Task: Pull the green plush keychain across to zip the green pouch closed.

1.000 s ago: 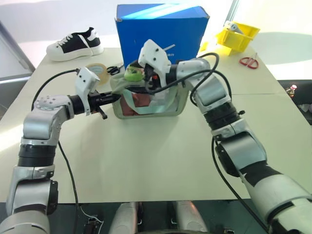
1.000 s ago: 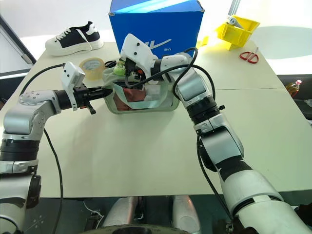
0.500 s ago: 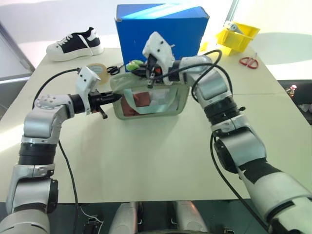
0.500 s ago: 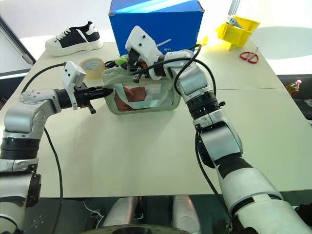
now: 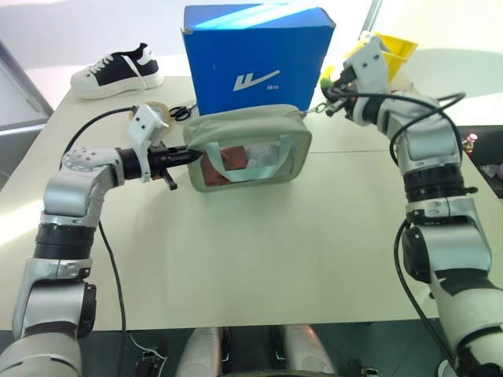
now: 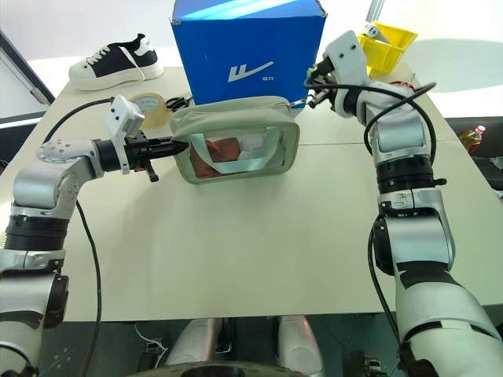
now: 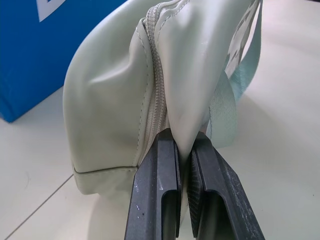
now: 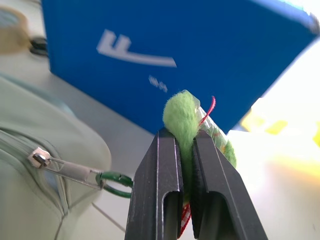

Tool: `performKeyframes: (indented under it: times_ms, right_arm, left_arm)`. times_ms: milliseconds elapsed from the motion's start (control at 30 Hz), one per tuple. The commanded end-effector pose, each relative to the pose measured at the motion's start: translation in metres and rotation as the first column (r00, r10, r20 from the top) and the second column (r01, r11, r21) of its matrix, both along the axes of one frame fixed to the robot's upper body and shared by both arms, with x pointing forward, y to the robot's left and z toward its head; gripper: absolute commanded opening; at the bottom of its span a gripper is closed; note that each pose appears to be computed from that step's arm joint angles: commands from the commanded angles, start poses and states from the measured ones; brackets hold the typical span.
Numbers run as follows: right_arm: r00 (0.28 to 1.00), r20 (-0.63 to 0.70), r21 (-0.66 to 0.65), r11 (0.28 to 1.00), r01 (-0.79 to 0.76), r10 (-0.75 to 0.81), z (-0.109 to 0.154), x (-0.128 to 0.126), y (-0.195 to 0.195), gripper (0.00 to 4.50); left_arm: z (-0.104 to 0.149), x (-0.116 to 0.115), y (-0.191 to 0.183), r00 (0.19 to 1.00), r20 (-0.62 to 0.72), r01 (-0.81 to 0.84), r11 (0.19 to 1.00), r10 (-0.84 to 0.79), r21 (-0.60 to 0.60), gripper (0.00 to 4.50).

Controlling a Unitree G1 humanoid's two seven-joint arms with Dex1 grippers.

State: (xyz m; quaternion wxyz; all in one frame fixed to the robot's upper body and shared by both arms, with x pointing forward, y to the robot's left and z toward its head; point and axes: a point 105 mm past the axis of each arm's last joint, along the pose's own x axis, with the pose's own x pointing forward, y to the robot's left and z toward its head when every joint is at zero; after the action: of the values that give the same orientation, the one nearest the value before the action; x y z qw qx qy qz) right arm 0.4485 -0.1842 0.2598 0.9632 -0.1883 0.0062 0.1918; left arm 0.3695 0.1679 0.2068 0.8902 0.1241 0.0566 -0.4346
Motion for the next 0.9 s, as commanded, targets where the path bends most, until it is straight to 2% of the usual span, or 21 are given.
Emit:
performKeyframes:
  times_ms: [33,300,433,567,700,800,900]
  right_arm:
    - [0.995,0.043,0.072,0.993,0.090,-0.094,0.008,-0.001,-0.022,0.10]
    - [0.982,-0.183,0.250,0.965,0.083,-0.038,-0.078,0.005,0.020,0.10]
    - [0.965,-0.261,0.229,0.969,0.094,-0.032,-0.115,0.002,0.030,0.10]
    - [0.955,-0.294,0.183,0.979,0.085,-0.028,-0.135,-0.003,0.032,0.10]
    - [0.956,-0.293,0.177,0.982,0.071,-0.016,-0.137,-0.004,0.033,0.10]
    - [0.962,-0.274,0.229,0.972,0.042,0.023,-0.124,-0.004,0.034,1.11]
    - [0.975,-0.219,0.250,0.968,0.031,0.025,-0.099,-0.004,0.020,2.65]
  left_arm:
    - [0.010,0.003,0.007,0.999,0.035,-0.017,1.000,0.016,0.010,0.00]
    - [0.013,0.005,0.004,0.999,0.041,-0.001,1.000,0.000,0.022,0.00]
    - [0.014,0.003,0.007,0.999,0.044,-0.004,1.000,0.003,0.027,0.00]
    - [0.014,0.002,0.010,0.999,0.046,-0.013,1.000,0.011,0.028,0.00]
    - [0.014,0.002,0.011,0.999,0.048,-0.019,0.999,0.017,0.028,0.00]
    - [0.015,0.003,0.011,0.999,0.051,-0.021,0.999,0.020,0.027,0.00]
    - [0.015,0.004,0.011,0.998,0.052,-0.023,0.999,0.021,0.027,0.00]
